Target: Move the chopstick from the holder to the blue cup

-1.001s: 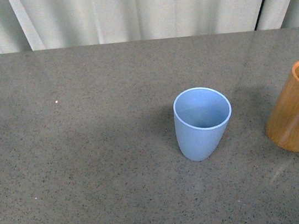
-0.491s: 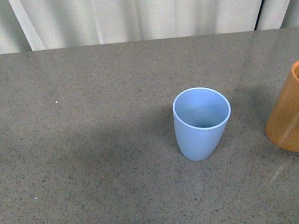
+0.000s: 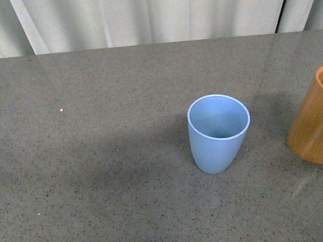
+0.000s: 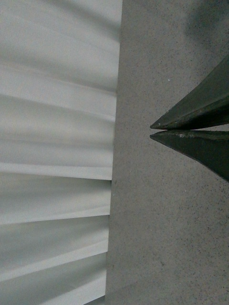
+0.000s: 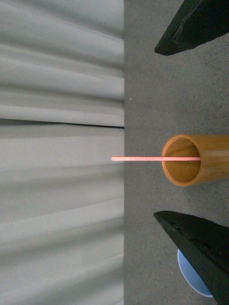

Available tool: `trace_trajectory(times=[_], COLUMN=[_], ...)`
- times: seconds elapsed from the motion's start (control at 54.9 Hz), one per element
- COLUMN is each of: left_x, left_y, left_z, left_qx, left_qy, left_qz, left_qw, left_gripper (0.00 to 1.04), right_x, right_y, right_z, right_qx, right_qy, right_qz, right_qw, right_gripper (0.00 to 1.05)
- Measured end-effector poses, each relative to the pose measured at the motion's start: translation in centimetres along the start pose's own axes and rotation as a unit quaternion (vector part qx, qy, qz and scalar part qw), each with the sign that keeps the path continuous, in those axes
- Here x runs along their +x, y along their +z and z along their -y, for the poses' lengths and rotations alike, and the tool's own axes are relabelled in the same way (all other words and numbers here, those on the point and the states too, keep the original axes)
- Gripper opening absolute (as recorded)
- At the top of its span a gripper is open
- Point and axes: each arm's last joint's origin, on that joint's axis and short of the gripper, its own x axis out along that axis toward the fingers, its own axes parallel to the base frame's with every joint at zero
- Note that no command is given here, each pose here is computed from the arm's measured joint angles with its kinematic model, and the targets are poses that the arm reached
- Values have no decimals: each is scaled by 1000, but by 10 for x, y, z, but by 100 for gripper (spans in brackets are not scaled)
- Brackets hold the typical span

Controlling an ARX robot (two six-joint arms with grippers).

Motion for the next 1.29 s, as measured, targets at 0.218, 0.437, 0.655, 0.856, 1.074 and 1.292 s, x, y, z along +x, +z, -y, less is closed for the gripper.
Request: trace_trajectory(times=[0.218, 0.437, 0.655, 0.856, 1.074, 1.292], left_x=[-7, -13, -17, -24, -32, -32], left_y=[2, 2, 2, 0, -1, -1], left_z=[0, 0, 0, 0, 0, 0], left_qx=[0, 0, 0, 0, 0, 0], left_qy=[0, 0, 0, 0, 0, 0], left_qz=[3, 5, 5, -2, 1, 1], left_qw=[1000, 1000, 1000, 1000, 1000, 1000], left_gripper=[4, 4, 4, 4, 4, 29], right_x=[0, 0, 0, 0, 0, 0], right_y=[0, 0, 0, 0, 0, 0], right_z=[0, 0, 0, 0, 0, 0], right_qx=[0, 0, 0, 0, 0, 0], right_qy=[0, 0, 0, 0, 0, 0], right_qz=[0, 0, 0, 0, 0, 0], right_qw=[1000, 1000, 1000, 1000, 1000, 1000], right_gripper=[95, 95, 95, 95, 95, 95])
